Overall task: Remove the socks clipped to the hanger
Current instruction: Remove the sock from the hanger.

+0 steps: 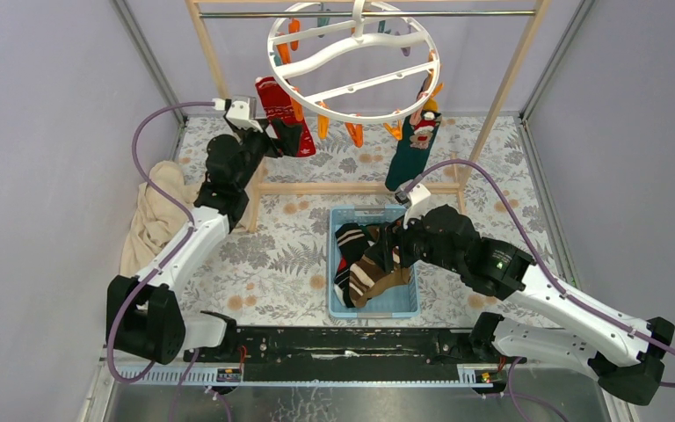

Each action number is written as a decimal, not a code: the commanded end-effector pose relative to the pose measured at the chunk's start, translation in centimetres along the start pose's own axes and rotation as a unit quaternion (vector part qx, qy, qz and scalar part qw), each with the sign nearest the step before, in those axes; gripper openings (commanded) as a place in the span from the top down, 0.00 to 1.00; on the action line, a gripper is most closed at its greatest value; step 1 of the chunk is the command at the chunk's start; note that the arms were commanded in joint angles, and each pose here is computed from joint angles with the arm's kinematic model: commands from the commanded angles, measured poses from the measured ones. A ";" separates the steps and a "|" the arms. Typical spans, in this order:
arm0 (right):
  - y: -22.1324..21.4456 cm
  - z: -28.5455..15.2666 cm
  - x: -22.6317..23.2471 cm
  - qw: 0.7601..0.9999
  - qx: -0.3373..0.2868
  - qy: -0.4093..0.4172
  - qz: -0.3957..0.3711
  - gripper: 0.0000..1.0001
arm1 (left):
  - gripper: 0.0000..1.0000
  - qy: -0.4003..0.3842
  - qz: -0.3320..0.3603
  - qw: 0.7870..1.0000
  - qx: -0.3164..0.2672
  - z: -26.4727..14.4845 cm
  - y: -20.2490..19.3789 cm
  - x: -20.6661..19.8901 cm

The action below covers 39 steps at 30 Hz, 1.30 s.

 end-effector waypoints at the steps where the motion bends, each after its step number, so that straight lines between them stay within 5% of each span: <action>1: 0.2 0.1 0.5 1.000 -0.003 0.020 -0.009 0.25 | 0.01 -0.045 0.021 0.996 -0.067 0.7 4.0 -0.8; 7: -0.2 0.7 0.6 1.000 0.004 0.025 -0.008 0.25 | 0.05 -0.073 0.017 0.995 -0.065 1.1 4.7 -1.4; 18: -0.6 1.1 0.6 1.000 0.008 0.028 0.000 0.25 | 0.67 -0.091 0.011 0.995 -0.038 0.5 5.1 -2.1; 23: -0.4 1.2 0.7 1.000 0.004 0.030 0.005 0.25 | 0.83 -0.098 0.011 0.994 -0.040 -0.6 6.2 -2.7; 39: 0.0 1.5 1.0 0.999 -0.006 0.031 0.029 0.27 | 0.85 -0.119 -0.018 0.993 0.003 -4.9 7.3 -4.6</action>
Point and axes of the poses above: each gripper's point midway between its finger pads, its own z axis out along the fingers, its own x axis along the line the jaws close on, y = z × x, the point moved 7 cm from there along -z, back along the fingers, and after that the axes turned 2 degrees about -z, right-handed, at the moved point
